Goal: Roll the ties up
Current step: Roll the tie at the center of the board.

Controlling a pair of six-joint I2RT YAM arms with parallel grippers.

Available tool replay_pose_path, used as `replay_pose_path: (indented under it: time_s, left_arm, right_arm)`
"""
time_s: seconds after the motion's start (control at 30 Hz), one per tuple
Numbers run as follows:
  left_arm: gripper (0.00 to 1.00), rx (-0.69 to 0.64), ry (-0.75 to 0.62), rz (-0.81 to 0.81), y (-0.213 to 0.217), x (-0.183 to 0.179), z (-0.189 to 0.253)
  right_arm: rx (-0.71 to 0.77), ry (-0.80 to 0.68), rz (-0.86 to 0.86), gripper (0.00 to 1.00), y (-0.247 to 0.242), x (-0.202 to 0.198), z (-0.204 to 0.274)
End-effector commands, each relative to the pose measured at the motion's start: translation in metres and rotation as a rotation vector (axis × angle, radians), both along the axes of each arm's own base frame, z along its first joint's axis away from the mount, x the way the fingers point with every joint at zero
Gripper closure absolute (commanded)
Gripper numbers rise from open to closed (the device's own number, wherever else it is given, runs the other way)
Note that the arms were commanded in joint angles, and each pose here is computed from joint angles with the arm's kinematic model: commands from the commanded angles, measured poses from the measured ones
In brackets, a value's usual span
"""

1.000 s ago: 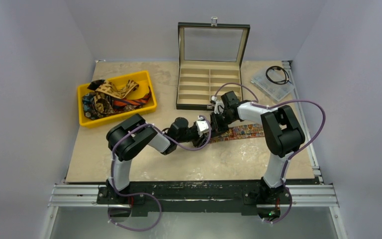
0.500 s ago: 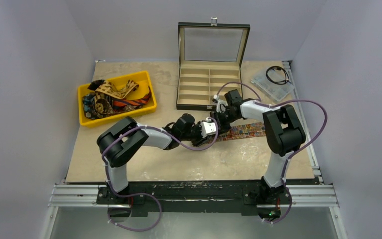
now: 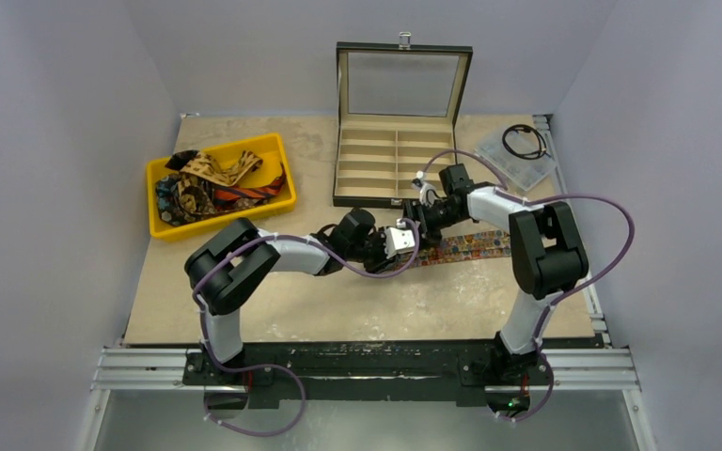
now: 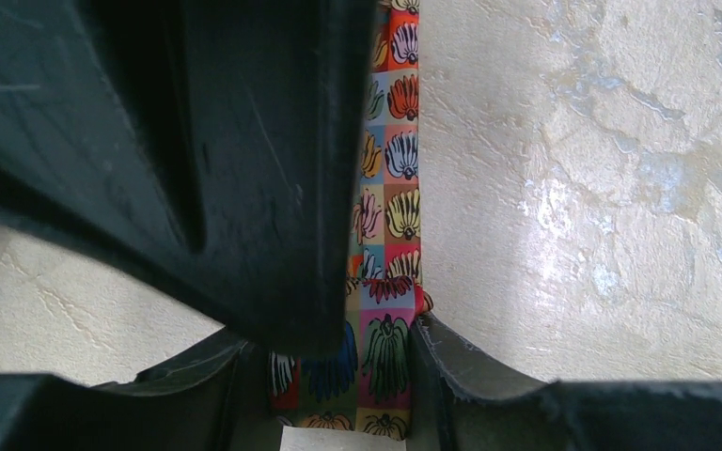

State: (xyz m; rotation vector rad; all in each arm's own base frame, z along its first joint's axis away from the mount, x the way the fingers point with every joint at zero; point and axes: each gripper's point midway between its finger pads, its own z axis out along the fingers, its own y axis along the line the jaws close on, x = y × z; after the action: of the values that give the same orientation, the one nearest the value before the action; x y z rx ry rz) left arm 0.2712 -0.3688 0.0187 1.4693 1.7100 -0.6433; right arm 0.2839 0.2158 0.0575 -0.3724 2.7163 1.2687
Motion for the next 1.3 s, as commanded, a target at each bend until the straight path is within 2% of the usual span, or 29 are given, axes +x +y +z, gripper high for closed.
replay_pose_path:
  time_s: [0.0,0.2,0.27,0.37,0.43,0.5,0.57,0.67,0.8,0.83,1.0,1.13,1.27]
  left_arm:
    - [0.83,0.261,0.190,0.008,0.054,-0.038,-0.070]
    - [0.83,0.265,0.194,0.007,0.055,-0.037,-0.070]
    - [0.83,0.269,0.198,0.011,0.056,-0.037,-0.070]
    - [0.83,0.268,0.197,0.011,0.057,-0.035,-0.070]
    - [0.83,0.263,0.195,0.012,0.056,-0.034,-0.069]
    - [0.81,0.246,0.198,0.015,0.056,-0.032,-0.066]
    - [0.75,0.219,0.205,0.027,0.055,-0.029,-0.062]
    - [0.56,0.101,0.215,0.049,0.051,-0.021,-0.043]
    - [0.34,-0.121,0.171,0.065,0.041,-0.006,0.000]
    - [0.32,-0.151,0.164,0.063,0.038,-0.004,0.009]
    - [0.28,-0.271,0.108,0.008,0.024,-0.003,0.040]
    - [0.27,-0.265,0.071,-0.027,0.024,-0.005,0.034]
    - [0.27,-0.237,-0.035,-0.060,0.023,0.001,0.034]
  right_arm:
    - [0.109,-0.013,0.041,0.40,0.021,-0.012,0.024]
    - [0.053,0.010,0.067,0.50,0.022,-0.026,0.003]
    - [0.031,0.007,0.072,0.61,0.019,-0.027,-0.003]
    - [0.003,-0.003,0.066,0.88,0.015,-0.027,-0.010]
    - [-0.024,0.001,0.048,1.00,0.010,-0.026,-0.017]
    - [-0.047,0.026,0.036,1.00,0.006,-0.029,-0.027]
    - [-0.079,0.037,0.023,1.00,0.001,-0.031,-0.036]
    - [-0.149,0.036,0.004,1.00,-0.008,-0.030,-0.052]
    - [-0.239,0.039,-0.012,1.00,-0.021,-0.027,-0.072]
    - [-0.258,0.040,-0.012,1.00,-0.024,-0.026,-0.076]
    - [-0.326,0.039,-0.018,1.00,-0.032,-0.020,-0.087]
    - [-0.341,0.044,-0.019,1.00,-0.032,-0.012,-0.090]
    - [-0.358,0.052,-0.004,1.00,-0.034,-0.012,-0.093]
